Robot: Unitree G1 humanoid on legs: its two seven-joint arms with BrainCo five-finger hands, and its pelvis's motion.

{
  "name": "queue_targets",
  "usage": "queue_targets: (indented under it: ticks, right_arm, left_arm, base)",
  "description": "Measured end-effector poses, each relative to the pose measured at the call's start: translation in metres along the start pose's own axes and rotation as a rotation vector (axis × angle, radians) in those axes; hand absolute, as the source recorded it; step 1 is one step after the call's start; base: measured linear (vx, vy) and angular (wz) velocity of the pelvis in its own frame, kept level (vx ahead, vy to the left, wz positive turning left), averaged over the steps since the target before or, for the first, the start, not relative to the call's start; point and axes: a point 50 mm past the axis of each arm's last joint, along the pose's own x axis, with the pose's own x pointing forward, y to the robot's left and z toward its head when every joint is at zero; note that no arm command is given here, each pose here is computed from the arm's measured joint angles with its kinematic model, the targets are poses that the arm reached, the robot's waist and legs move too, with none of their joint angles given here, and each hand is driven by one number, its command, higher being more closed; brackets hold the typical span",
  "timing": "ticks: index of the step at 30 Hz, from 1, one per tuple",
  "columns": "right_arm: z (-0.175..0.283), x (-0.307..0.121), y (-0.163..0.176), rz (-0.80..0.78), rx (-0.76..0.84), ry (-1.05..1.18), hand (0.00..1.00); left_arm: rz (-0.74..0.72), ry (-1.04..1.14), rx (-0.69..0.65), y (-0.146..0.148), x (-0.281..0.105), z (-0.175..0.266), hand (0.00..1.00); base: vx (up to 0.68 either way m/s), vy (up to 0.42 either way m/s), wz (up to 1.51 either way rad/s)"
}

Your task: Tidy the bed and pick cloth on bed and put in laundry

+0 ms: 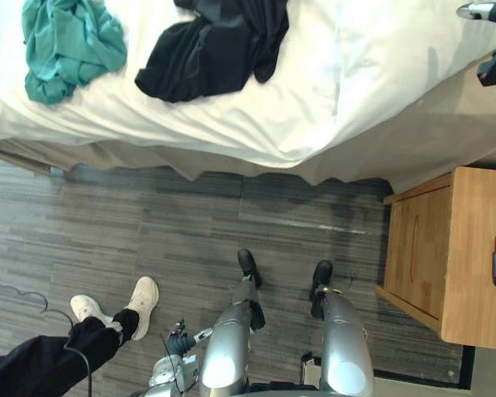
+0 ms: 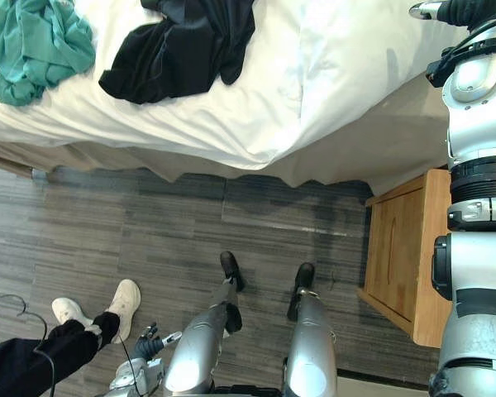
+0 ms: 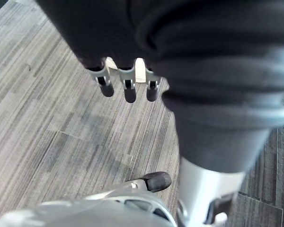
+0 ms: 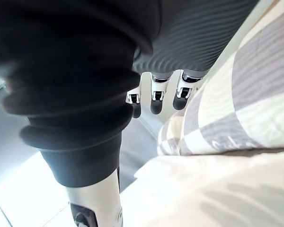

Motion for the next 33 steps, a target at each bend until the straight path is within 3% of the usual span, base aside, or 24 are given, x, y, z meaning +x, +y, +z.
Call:
queue_targets:
  ticks: [5,6,14,23,31,32,33]
  right_arm:
    - [0.012,0.004,0.012,0.037,-0.008,-0.026,0.0]
    - [0.013,0.006,0.013,0.042,-0.016,-0.025,1.0]
    - [0.017,0.014,0.007,0.044,-0.032,-0.017,1.0]
    - [-0.008,0.011,-0.001,0.076,-0.062,0.071,1.0]
    - [-0.083,-0.051,0.031,0.137,0.081,0.311,1.0]
    - [-0.093,-0.064,0.039,0.148,0.116,0.355,0.0]
    - [-0.101,-0.077,0.045,0.153,0.144,0.387,0.0]
  left_arm:
    - [-0.009,-0.017,-0.026,-0.003,0.002,0.005,0.0]
    - [-0.019,-0.027,-0.025,-0.006,0.004,0.01,0.0]
    - [-0.093,-0.102,-0.062,-0.033,0.011,0.038,0.0]
    - [-0.201,-0.148,-0.111,-0.065,0.008,0.052,0.0]
    - [-0.215,-0.105,-0.094,-0.066,0.006,0.04,0.0]
    - [-0.207,-0.092,-0.08,-0.063,0.006,0.037,0.0]
    - [-0.199,-0.085,-0.07,-0.059,0.006,0.034,0.0]
  base:
    - [-0.03,-0.059,0.09]
    - [-0.03,-0.049,0.15]
    - [-0.04,-0.027,0.27]
    - [-0.02,-0.002,0.1]
    - [-0.01,-0.027,-0.13]
    - [0.04,-0.056,-0.14]
    - [0.05,-0.068,-0.2]
